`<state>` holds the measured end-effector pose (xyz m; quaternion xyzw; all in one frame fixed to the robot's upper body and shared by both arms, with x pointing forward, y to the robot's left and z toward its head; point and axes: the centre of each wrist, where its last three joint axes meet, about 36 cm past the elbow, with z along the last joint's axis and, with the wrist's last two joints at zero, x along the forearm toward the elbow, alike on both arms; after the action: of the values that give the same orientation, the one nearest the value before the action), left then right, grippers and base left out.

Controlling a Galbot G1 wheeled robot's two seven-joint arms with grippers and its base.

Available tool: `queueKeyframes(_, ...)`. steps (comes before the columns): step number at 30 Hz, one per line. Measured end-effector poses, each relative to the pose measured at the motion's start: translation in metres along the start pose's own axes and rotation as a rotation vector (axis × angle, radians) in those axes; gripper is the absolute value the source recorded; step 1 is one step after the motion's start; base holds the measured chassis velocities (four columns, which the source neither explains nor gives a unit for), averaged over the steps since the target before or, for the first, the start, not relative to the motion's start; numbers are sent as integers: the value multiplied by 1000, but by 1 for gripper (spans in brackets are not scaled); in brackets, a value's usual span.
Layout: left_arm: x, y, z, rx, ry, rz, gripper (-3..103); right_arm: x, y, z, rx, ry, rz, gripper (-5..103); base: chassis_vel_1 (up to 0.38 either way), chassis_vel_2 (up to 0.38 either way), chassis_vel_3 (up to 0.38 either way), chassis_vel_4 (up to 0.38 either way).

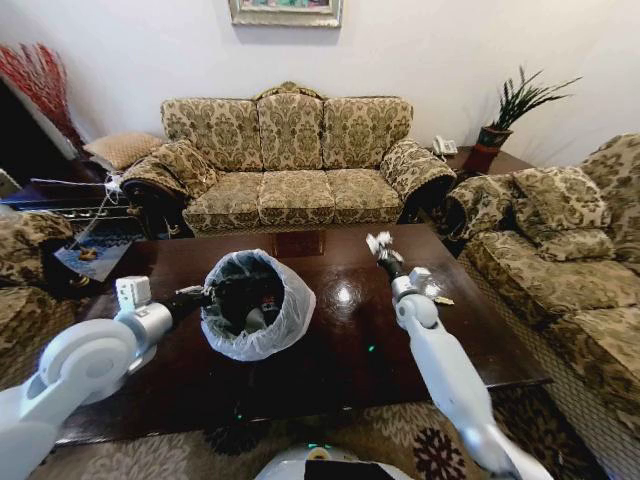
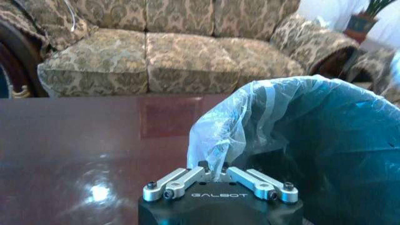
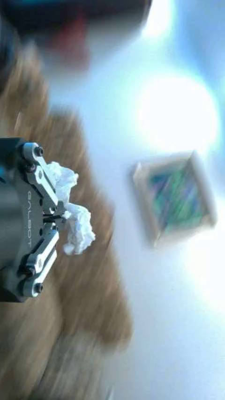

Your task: Move to the front of the table and place the trash on the table into the trash bin.

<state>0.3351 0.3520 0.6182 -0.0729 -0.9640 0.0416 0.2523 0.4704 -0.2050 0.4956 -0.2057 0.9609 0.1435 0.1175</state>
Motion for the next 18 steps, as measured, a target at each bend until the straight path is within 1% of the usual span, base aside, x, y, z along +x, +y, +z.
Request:
queueKeyframes(1, -2, 2, -3, -11, 9, -15, 0, 16, 36, -18, -47, -14, -103, 0, 0, 0, 0, 0)
queueKeyframes(2, -3, 3, -5, -18, 14, -22, 0, 22, 51, -24, -65, -15, -145, 0, 0, 0, 0, 0)
queueKeyframes(3, -3, 3, -5, -18, 14, -22, 0, 22, 51, -24, -65, -15, -145, 0, 0, 0, 0, 0)
queueKeyframes(4, -4, 3, -7, -32, 22, -28, 0, 34, 79, -32, -91, -19, -232, 0, 0, 0, 0, 0)
queueKeyframes(5, -4, 2, -8, -46, 28, -29, 0, 43, 101, -36, -95, -24, -311, 0, 0, 0, 0, 0)
queueKeyframes(6, -4, 2, -8, -46, 28, -29, 0, 43, 101, -36, -95, -24, -311, 0, 0, 0, 0, 0)
queueKeyframes(8, -2, -2, -10, -67, 35, -24, 0, 52, 128, -32, -71, -10, -435, 0, 0, 0, 0, 0)
queueKeyframes(10, -1, -6, -11, -76, 35, -16, 0, 54, 143, -20, -29, 12, -532, 0, 0, 0, 0, 0)
queueKeyframes(11, -1, -6, -11, -76, 35, -16, 0, 54, 143, -20, -29, 12, -532, 0, 0, 0, 0, 0)
queueKeyframes(13, 2, -11, -9, -74, 30, 0, 0, 53, 150, -5, -3, 53, -602, 0, 0, 0, 0, 0)
queueKeyframes(15, 4, -13, -7, -66, 25, 9, 0, 54, 154, 1, 0, 74, -614, -2, 0, 0, 0, 0)
queueKeyframes(17, 6, -16, -2, -53, 29, 18, 0, 56, 161, 10, 4, 116, -629, 9, 0, 0, 0, 0)
queueKeyframes(18, 6, -16, -2, -53, 29, 18, 0, 56, 161, 10, 4, 116, -629, 9, 0, 0, 0, 0)
